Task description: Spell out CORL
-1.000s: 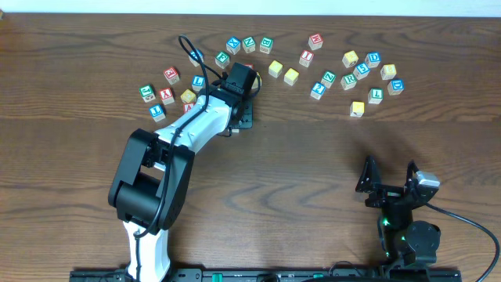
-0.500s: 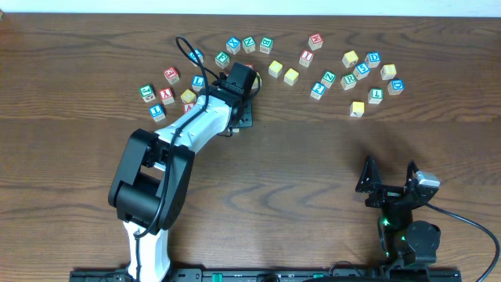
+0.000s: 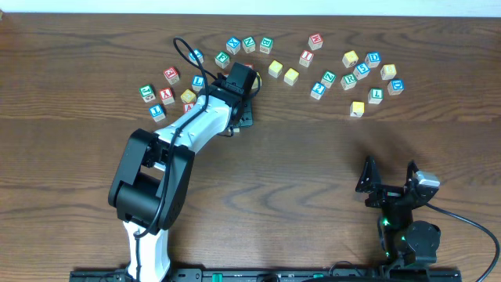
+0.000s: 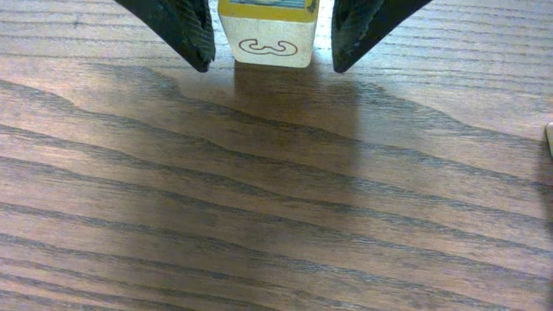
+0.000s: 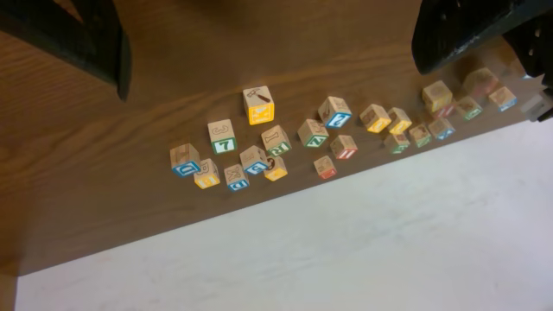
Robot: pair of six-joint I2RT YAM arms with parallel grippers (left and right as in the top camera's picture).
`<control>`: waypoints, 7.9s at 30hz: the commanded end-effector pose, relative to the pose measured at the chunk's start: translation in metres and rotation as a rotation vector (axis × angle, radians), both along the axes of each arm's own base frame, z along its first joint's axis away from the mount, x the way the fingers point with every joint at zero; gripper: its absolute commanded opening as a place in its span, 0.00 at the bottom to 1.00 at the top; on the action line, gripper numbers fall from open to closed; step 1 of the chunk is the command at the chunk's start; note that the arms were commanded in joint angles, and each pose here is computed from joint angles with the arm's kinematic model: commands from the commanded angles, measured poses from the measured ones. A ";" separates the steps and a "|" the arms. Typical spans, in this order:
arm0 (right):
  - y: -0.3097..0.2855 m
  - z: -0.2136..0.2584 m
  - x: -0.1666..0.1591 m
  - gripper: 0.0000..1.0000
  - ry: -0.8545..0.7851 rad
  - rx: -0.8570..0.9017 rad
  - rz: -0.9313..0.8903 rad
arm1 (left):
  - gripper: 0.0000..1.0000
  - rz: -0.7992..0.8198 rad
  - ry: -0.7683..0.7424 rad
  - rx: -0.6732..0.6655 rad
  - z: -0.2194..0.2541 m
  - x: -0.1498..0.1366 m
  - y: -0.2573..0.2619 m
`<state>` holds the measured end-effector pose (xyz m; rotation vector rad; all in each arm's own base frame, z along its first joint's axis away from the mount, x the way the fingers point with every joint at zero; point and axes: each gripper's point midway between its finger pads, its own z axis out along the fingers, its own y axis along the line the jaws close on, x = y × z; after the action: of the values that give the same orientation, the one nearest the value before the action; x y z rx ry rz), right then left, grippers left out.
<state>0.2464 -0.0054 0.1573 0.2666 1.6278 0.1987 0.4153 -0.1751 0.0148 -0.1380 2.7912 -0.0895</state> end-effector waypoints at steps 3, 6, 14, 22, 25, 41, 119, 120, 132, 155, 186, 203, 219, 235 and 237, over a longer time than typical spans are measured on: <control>-0.003 0.000 0.000 0.99 -0.001 -0.012 -0.013 | 0.44 0.013 0.012 0.022 -0.008 -0.002 0.006; -0.003 0.000 0.000 0.99 -0.001 -0.012 -0.013 | 0.44 -0.020 0.002 0.030 -0.005 0.001 0.006; -0.003 0.000 0.000 0.99 -0.001 -0.012 -0.013 | 0.44 -0.028 -0.106 -0.003 0.049 0.017 0.016; -0.003 0.000 0.000 0.99 -0.001 -0.012 -0.014 | 0.44 -0.068 -0.322 -0.078 0.166 0.007 0.027; -0.003 0.000 0.000 0.99 -0.001 -0.012 -0.014 | 0.44 -0.076 -0.385 -0.094 0.196 0.000 0.030; -0.013 0.001 -0.001 0.99 -0.004 -0.016 -0.072 | 0.44 -0.136 -0.346 -0.008 0.212 -0.036 0.050; 0.225 -0.069 0.290 0.66 1.011 -0.023 0.558 | 0.55 0.002 -0.383 -0.049 0.220 -0.014 0.107; 0.219 -0.080 0.292 0.61 1.040 0.012 0.464 | 0.56 0.002 -0.383 -0.049 0.220 -0.014 0.107; 0.197 -0.117 0.300 0.58 1.073 0.079 0.105 | 0.55 0.002 -0.383 -0.049 0.220 -0.014 0.107; 0.196 -0.132 0.307 0.62 1.051 -0.171 0.261 | 0.55 0.004 -0.383 -0.046 0.220 -0.014 0.108; 0.192 -0.152 0.305 0.45 1.079 -0.184 0.269 | 0.55 0.004 -0.383 -0.046 0.220 -0.014 0.108; 0.188 -0.162 0.315 0.33 1.059 -0.173 0.260 | 0.55 0.004 -0.382 -0.046 0.220 -0.014 0.108; 0.187 -0.119 0.306 0.20 1.048 -0.182 0.271 | 0.55 0.004 -0.383 -0.046 0.220 -0.014 0.108; 0.256 -0.133 0.222 0.17 1.281 -0.162 0.508 | 0.56 0.004 -0.367 -0.043 0.214 -0.012 0.107; 0.260 -0.136 0.212 0.18 1.303 -0.202 0.506 | 0.55 0.004 -0.356 -0.041 0.210 -0.011 0.107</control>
<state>0.4713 0.2371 0.0090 -0.1863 2.9858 0.2526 0.4024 -0.0697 0.2247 -0.1210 2.4346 -0.1643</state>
